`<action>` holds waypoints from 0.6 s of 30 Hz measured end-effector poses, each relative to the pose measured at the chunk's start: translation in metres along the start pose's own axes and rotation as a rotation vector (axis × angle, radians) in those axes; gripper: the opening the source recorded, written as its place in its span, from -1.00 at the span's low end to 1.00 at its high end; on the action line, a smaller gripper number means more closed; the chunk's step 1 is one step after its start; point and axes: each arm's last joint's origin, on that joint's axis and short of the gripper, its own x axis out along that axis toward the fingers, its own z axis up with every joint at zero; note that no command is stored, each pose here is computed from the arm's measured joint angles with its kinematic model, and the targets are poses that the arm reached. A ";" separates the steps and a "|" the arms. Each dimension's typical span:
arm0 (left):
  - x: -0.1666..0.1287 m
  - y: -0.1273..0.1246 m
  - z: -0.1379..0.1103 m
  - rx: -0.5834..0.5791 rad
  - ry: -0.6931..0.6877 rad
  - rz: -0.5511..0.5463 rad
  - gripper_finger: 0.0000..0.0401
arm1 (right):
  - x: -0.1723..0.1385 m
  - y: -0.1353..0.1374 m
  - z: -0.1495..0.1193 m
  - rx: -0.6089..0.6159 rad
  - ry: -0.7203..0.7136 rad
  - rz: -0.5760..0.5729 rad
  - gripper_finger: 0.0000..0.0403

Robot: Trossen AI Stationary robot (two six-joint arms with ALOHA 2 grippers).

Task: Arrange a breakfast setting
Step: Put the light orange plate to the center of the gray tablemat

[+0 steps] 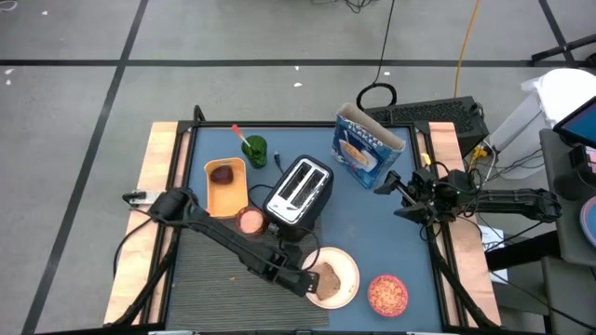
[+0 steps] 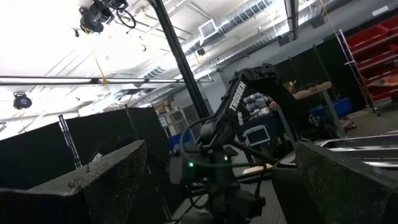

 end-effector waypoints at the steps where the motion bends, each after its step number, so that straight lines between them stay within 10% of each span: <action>1: 0.001 0.000 0.001 -0.008 -0.006 0.004 -0.24 | 0.000 0.000 0.000 0.000 -0.001 0.000 0.99; 18: 0.009 0.003 0.009 -0.088 -0.046 0.022 -0.32 | 0.000 0.000 0.000 -0.004 -0.001 0.000 0.99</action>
